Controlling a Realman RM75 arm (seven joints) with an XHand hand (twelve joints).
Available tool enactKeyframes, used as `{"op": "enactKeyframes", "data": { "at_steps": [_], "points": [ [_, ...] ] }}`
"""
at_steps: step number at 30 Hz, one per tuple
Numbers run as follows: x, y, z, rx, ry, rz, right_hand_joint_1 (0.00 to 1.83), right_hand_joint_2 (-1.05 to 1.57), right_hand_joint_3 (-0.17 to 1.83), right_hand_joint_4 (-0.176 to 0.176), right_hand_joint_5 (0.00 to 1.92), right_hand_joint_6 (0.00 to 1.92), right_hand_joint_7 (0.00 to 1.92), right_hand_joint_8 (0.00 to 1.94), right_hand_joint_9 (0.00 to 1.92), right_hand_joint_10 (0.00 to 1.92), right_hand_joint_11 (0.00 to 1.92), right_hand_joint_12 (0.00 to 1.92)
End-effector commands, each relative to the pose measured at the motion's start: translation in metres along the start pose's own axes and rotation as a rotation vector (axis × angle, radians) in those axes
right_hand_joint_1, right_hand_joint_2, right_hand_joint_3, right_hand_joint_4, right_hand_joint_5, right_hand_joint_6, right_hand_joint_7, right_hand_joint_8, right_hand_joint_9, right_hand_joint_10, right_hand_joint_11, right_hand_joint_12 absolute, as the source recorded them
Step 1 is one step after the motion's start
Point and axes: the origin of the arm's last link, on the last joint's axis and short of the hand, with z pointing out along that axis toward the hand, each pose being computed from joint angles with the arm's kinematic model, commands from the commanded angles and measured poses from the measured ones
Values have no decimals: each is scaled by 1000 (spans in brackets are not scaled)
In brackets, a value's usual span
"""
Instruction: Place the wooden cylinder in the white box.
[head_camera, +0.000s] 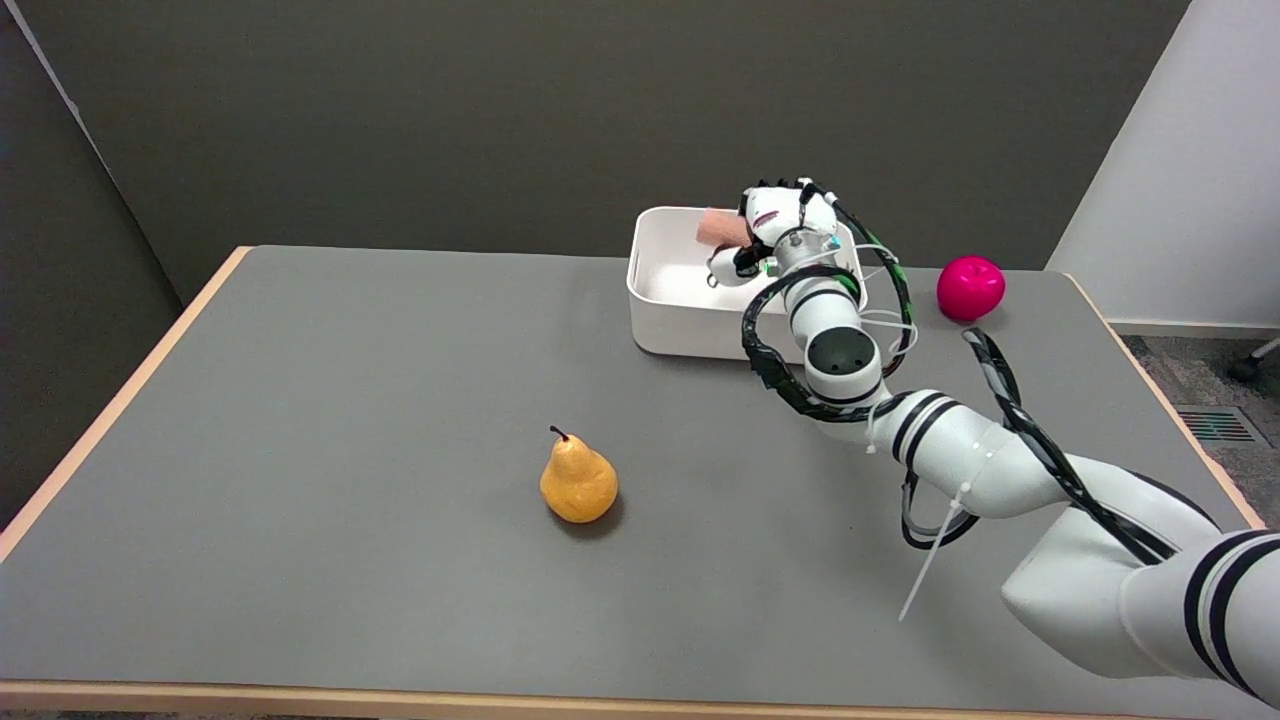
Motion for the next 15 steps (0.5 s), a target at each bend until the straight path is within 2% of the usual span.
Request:
{"op": "enactKeyframes", "data": {
  "at_steps": [1, 2, 5, 7, 9, 11, 13, 15],
  "points": [
    [3, 8, -15, 27, 19, 52, 388, 780, 887, 36, 287, 568, 331, 404, 304, 795, 301, 1564],
    [5, 9, -17, 31, 27, 59, 322, 752, 882, 50, 230, 456, 241, 317, 228, 688, 268, 1464],
    [10, 10, -21, 37, 46, 67, 240, 677, 988, 66, 147, 399, 136, 259, 132, 598, 182, 1337],
    [17, 12, -24, 43, 66, 73, 239, 707, 902, 69, 113, 346, 74, 235, 80, 536, 118, 1281],
    [23, 13, -28, 56, 86, 79, 233, 702, 890, 69, 93, 324, 43, 212, 42, 493, 75, 1212],
    [30, 14, -33, 65, 109, 87, 213, 646, 974, 70, 45, 297, -1, 130, 1, 308, -1, 1021],
    [44, 15, -42, 73, 167, 72, 280, 668, 1011, 67, 37, 267, -1, 79, 11, 209, -1, 906],
    [54, 18, -55, 69, 222, 59, 234, 654, 926, 70, 32, 263, -1, 13, -1, 146, -1, 853]
  ]
}}
